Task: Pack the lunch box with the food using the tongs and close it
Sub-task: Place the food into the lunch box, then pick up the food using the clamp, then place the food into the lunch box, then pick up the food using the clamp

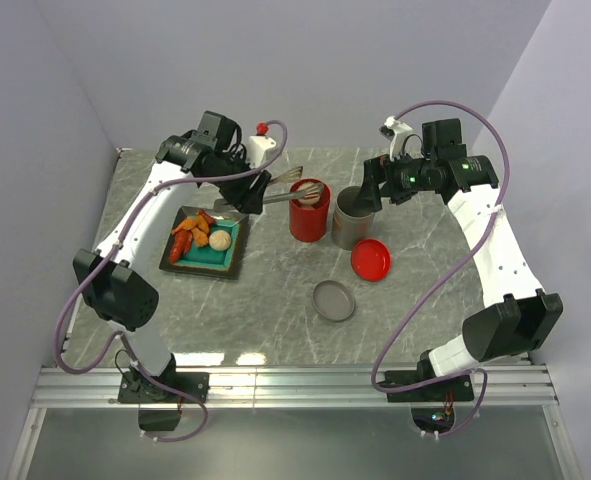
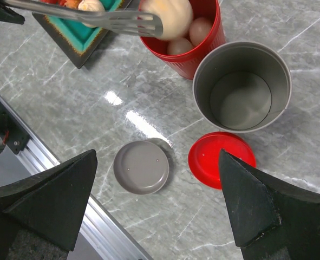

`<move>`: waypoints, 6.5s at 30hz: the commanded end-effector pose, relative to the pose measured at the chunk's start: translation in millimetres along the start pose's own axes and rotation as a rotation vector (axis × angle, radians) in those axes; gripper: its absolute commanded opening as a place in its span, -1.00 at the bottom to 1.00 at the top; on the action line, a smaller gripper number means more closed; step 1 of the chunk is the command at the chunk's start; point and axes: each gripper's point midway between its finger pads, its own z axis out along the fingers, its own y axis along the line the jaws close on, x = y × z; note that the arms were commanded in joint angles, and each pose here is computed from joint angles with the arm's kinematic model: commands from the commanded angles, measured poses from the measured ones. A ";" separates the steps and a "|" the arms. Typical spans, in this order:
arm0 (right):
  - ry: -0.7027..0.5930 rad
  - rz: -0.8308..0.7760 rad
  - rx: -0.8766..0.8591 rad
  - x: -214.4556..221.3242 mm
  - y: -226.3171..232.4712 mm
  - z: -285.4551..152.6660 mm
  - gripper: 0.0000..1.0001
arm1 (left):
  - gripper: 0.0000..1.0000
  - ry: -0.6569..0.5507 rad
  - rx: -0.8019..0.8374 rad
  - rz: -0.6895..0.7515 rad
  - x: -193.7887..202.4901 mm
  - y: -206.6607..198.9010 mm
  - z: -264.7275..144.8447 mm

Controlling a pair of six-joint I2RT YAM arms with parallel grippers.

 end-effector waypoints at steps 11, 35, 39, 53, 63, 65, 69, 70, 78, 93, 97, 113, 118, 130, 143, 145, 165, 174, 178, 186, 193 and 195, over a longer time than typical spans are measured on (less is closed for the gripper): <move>-0.064 -0.065 -0.009 -16.3 10.7 -19.1 0.99 | 0.31 -0.058 -0.070 0.029 -3.9 3.5 -36.4; -0.034 -0.043 -0.058 -13.3 10.6 -7.0 0.99 | 0.28 0.347 -0.136 0.076 200.8 80.8 -81.9; -0.026 -0.034 -0.059 -11.8 8.8 -3.4 0.99 | 0.28 0.385 -0.159 0.096 211.0 94.9 -73.3; 0.005 -0.024 -0.054 -5.9 4.1 1.6 0.99 | 0.19 0.422 -0.147 0.104 211.9 117.5 -44.2; 0.007 -0.026 -0.059 -5.2 5.3 0.9 0.99 | -0.14 0.452 -0.189 0.146 216.1 117.5 -55.3; 0.002 -0.029 -0.058 -6.9 5.5 -0.3 0.99 | -0.22 0.445 -0.203 0.157 214.3 115.5 -60.2; 0.000 -0.031 -0.065 -7.8 7.6 -1.0 0.99 | -0.33 0.402 -0.212 0.157 200.4 111.6 -68.2; -0.001 -0.032 -0.064 -8.2 7.4 -1.2 0.99 | -0.35 0.373 -0.200 0.153 193.5 108.4 -68.5; -0.009 -0.033 -0.078 -11.5 11.0 -3.0 0.99 | -0.48 0.161 -0.162 0.154 114.3 80.8 -81.8; -0.002 -0.021 -0.051 -13.9 6.0 -2.6 0.99 | -0.39 -0.126 -0.006 0.109 -35.8 29.8 3.5; 0.000 -0.023 -0.053 -11.8 6.4 -2.7 0.99 | -0.24 -0.110 0.001 0.097 -32.9 28.6 25.1; 0.009 -0.032 -0.062 -8.5 8.2 -3.6 0.99 | 0.20 -0.137 -0.037 0.001 -10.2 26.6 -34.4; 0.019 -0.028 -0.082 -4.7 9.0 0.3 0.99 | 0.20 -0.107 -0.165 -0.104 51.7 51.5 -92.1; 0.032 -0.013 -0.126 1.6 12.6 6.5 0.99 | 0.21 -0.034 -0.385 -0.366 187.7 46.9 -154.4; 0.051 0.001 -0.138 4.8 12.0 10.0 0.99 | 0.20 0.091 -0.490 -0.488 259.0 20.3 -158.0; 0.053 -0.002 -0.138 4.6 12.4 9.8 1.00 | 0.21 0.107 -0.498 -0.496 264.4 21.5 -157.8; 0.055 -0.004 -0.119 5.1 9.7 8.2 1.00 | 0.11 0.196 -0.442 -0.512 286.3 56.8 -135.8; 0.066 0.000 -0.114 6.6 8.0 10.0 0.99 | 0.04 0.227 -0.443 -0.506 294.2 86.4 -123.2; 0.068 -0.001 -0.107 6.6 6.4 10.4 0.99 | 0.02 0.234 -0.433 -0.494 294.8 93.7 -114.4; 0.074 0.003 -0.097 7.2 3.7 11.2 0.99 | -0.09 0.251 -0.391 -0.469 290.2 93.8 -89.6; 0.074 0.002 -0.091 6.7 3.5 9.9 0.99 | -0.41 0.240 -0.391 -0.467 283.3 90.6 -95.5; 0.073 0.000 -0.095 6.0 4.8 9.6 0.99 | -0.47 0.231 -0.397 -0.453 275.8 85.7 -104.9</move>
